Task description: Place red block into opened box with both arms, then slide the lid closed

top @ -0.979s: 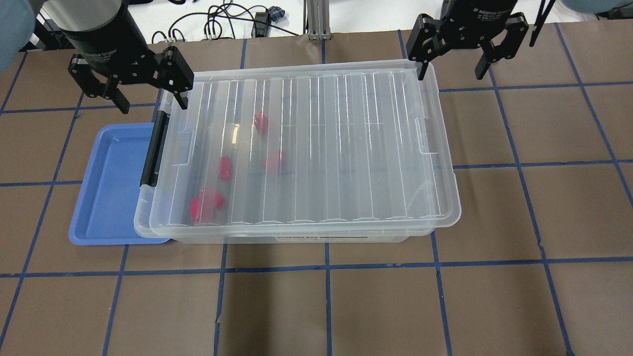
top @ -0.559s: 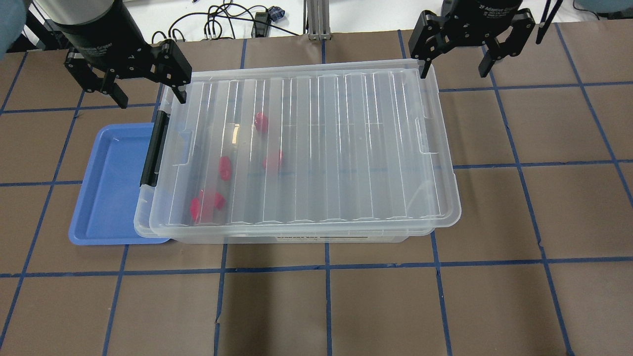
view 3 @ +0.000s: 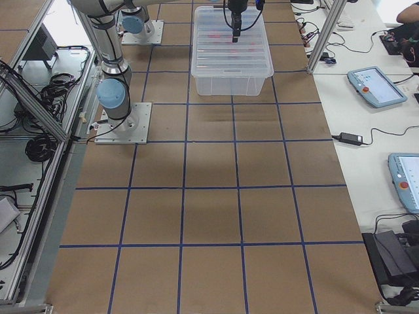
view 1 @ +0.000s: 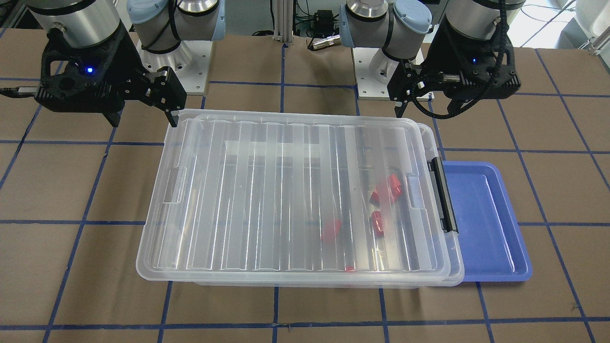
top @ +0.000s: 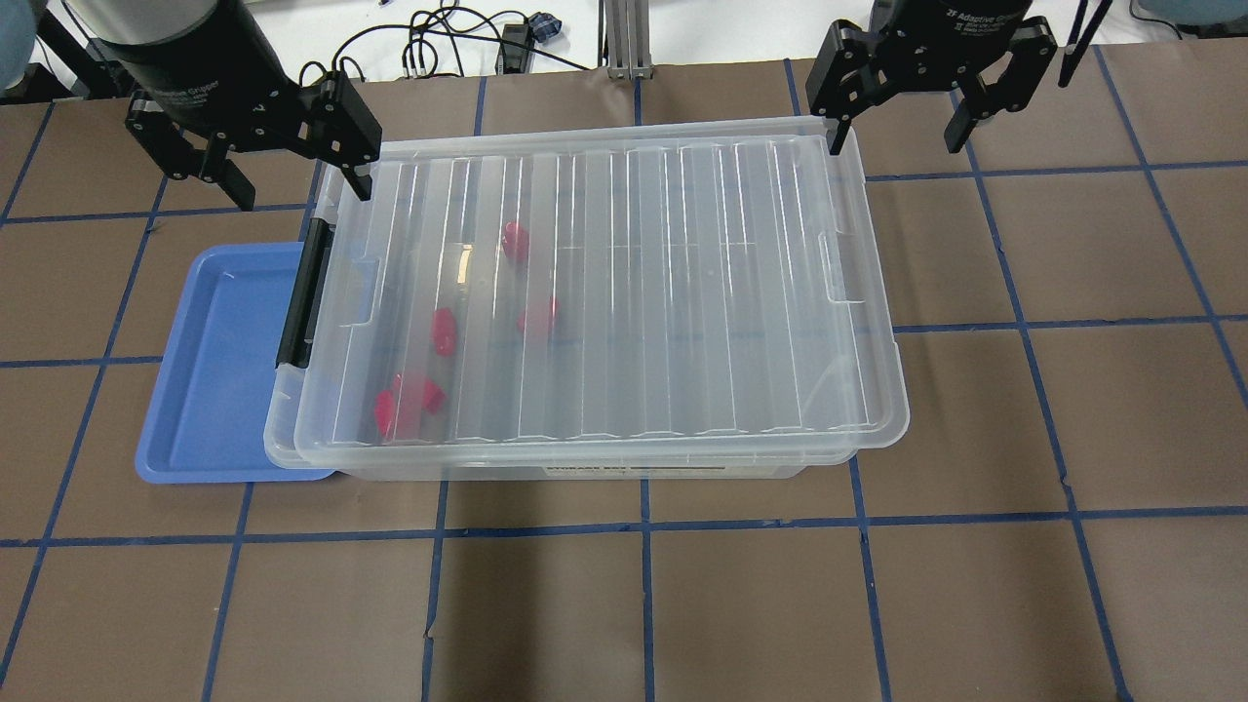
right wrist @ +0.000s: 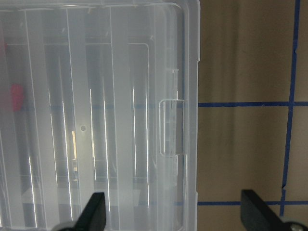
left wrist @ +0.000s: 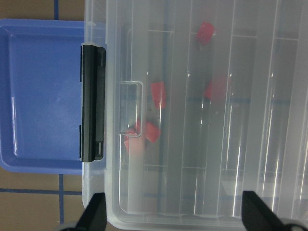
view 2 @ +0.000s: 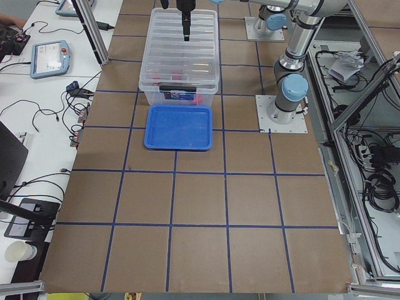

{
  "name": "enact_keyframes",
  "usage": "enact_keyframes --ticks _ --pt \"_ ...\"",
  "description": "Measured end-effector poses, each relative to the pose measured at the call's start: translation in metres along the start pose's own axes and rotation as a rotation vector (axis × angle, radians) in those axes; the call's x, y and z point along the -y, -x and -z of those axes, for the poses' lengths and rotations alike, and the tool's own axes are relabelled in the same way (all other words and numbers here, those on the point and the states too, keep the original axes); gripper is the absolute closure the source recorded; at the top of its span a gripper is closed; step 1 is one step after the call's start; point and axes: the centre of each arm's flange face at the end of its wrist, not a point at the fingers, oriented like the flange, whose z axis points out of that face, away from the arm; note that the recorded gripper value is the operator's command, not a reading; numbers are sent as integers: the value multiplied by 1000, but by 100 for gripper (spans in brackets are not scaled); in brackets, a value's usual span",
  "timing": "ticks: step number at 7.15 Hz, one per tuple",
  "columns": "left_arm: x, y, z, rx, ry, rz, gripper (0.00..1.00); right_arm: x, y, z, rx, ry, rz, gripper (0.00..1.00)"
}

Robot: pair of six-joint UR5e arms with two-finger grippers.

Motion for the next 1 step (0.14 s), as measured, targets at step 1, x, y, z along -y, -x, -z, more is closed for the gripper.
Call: enact_keyframes --ticks 1 --pt "1 1 -2 2 4 1 0 0 0 0 0 1 1 0"
